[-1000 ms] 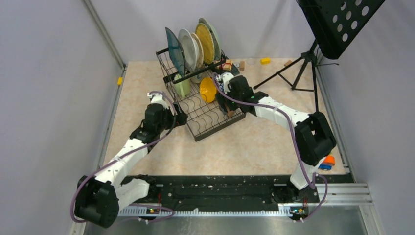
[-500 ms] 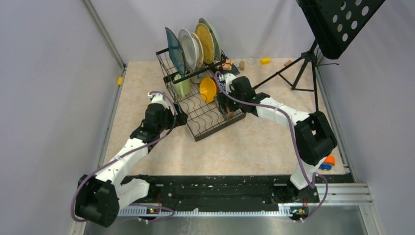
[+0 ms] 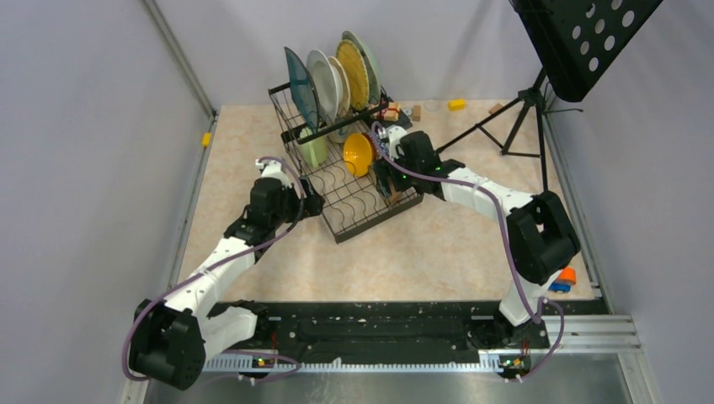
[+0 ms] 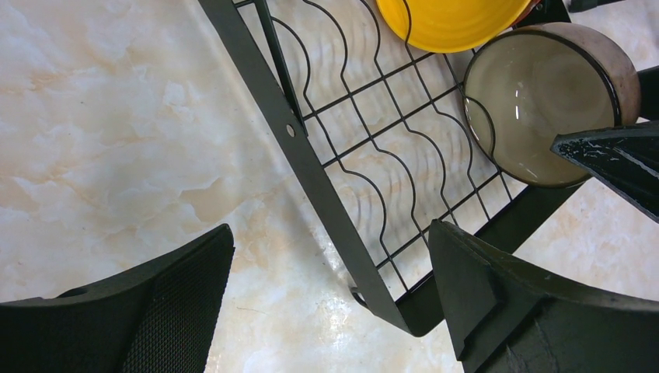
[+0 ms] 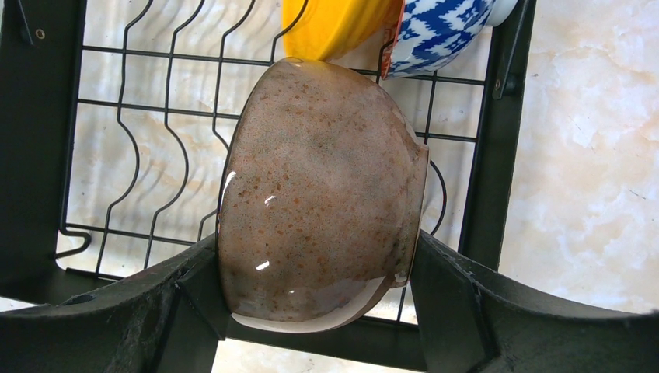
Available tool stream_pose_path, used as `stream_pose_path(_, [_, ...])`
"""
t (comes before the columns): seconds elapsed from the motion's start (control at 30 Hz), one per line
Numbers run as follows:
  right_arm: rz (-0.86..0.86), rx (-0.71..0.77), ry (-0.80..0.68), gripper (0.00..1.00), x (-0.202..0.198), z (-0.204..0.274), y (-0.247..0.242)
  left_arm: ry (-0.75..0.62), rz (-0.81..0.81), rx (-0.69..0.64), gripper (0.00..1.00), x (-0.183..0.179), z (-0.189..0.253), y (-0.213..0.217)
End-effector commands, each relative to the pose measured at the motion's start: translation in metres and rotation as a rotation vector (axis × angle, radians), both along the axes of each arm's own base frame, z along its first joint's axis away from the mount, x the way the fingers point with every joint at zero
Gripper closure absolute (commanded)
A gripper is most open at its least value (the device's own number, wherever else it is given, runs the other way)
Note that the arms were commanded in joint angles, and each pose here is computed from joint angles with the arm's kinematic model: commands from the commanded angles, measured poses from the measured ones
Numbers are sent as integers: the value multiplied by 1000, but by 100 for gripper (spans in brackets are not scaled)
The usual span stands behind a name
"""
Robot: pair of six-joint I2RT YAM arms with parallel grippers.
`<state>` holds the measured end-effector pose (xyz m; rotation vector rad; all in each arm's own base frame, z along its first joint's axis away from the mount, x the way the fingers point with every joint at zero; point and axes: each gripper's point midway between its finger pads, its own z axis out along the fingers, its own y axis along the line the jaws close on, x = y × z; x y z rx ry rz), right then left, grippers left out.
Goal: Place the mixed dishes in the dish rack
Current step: Insert the bowl into the dish rack.
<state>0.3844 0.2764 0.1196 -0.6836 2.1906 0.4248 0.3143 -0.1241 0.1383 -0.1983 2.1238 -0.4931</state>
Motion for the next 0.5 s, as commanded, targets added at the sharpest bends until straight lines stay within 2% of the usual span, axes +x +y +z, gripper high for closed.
stream_pose_path(0.0, [-27,57,-76,22,12,34,0,-68,-24,-32,1,11,25,-8])
stream_pose_path(0.47, [-70,34,-93,18,16,43,-8,-64,-29,-34,1,11,23,-9])
